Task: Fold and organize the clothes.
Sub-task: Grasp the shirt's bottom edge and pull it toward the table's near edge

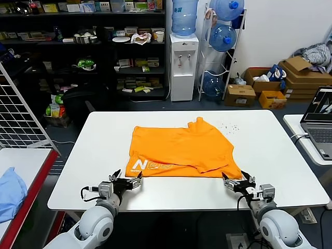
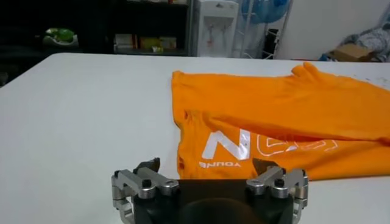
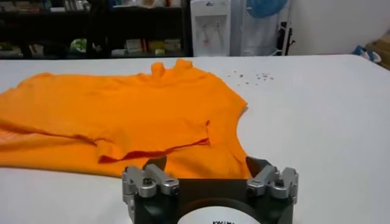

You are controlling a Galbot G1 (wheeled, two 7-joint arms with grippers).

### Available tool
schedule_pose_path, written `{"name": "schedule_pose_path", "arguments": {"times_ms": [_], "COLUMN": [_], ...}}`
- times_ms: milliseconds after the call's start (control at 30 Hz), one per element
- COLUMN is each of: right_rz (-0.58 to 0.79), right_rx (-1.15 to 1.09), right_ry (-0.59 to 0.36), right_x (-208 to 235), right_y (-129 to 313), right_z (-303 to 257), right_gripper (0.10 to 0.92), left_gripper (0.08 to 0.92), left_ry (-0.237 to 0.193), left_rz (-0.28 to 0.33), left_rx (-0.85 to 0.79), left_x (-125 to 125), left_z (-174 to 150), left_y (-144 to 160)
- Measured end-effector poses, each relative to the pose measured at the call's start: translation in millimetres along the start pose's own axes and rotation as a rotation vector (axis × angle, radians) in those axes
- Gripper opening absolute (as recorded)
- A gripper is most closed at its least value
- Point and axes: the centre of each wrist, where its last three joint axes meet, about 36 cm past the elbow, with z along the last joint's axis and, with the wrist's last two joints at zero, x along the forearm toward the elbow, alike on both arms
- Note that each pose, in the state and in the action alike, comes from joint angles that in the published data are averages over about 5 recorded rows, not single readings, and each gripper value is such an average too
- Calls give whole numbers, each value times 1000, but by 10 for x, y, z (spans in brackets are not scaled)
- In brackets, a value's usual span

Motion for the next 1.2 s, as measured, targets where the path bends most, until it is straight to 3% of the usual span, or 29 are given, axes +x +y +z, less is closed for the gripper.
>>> {"name": "schedule_pose_path", "arguments": {"times_ms": [700, 900, 1200], "right_rz": [9, 16, 19], "right_rx": [4, 10, 3], "right_ry": [1, -8, -18], "right_x": [34, 110, 341], "right_y": [-10, -16, 17], "right_z": [16, -31, -126], "right_gripper": [151, 122, 122], "left_gripper": [251, 103, 92], "left_ry": [-24, -32, -23], "left_rz": [-7, -15, -28], "left_rx": [-22, -30, -29], "left_x": [-62, -11, 180], "left_z": [35, 31, -20], "left_y": [-42, -31, 36]}}
